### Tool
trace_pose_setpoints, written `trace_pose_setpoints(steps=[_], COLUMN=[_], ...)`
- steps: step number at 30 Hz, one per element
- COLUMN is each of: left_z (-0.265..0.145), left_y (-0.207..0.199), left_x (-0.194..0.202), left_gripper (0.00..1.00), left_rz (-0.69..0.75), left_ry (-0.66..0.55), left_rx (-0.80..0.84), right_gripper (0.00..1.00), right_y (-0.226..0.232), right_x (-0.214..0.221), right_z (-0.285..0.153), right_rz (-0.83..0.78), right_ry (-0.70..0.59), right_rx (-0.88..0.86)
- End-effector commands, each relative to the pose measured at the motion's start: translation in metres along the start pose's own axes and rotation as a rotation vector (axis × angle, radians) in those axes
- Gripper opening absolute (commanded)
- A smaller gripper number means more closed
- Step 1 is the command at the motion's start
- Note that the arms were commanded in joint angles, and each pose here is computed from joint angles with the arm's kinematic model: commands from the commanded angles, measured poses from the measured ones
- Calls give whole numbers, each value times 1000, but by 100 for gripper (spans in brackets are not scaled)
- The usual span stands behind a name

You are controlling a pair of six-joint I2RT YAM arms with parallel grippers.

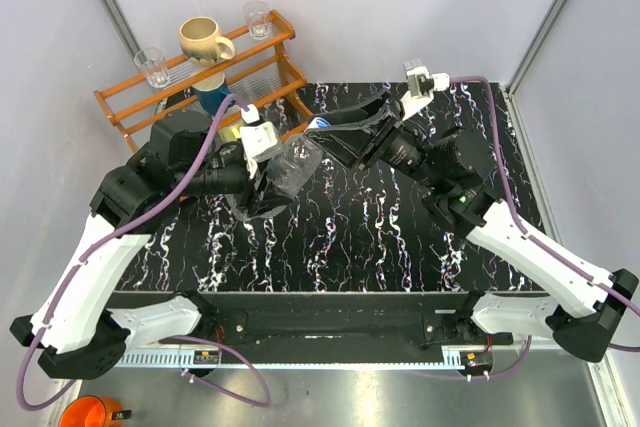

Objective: Screw on the bottle caps
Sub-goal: Screw the bottle cap onto the plastic bottle.

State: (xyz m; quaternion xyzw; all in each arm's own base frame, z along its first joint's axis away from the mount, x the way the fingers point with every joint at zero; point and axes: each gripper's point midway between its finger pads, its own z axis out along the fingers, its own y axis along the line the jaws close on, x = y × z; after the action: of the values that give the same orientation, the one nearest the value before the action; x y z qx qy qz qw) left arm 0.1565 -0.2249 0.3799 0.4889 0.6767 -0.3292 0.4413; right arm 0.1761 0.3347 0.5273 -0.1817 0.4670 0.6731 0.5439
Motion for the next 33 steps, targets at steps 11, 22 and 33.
trace_pose_setpoints(steps=[11,22,33], left_z=[5,-4,-17], left_y=[8,-45,-85], left_x=[-27,-36,-38], left_gripper=[8,7,8], left_rz=[47,12,-77], left_ry=[-144,-200,-235], left_rx=[-38,255,540], right_gripper=[82,100,100], right_y=[3,6,67], right_x=[19,-2,-19], right_z=[-12,-39,-46], right_rz=[-51,-207,-371], right_ry=[156,174,187], right_rx=[97,184,-97])
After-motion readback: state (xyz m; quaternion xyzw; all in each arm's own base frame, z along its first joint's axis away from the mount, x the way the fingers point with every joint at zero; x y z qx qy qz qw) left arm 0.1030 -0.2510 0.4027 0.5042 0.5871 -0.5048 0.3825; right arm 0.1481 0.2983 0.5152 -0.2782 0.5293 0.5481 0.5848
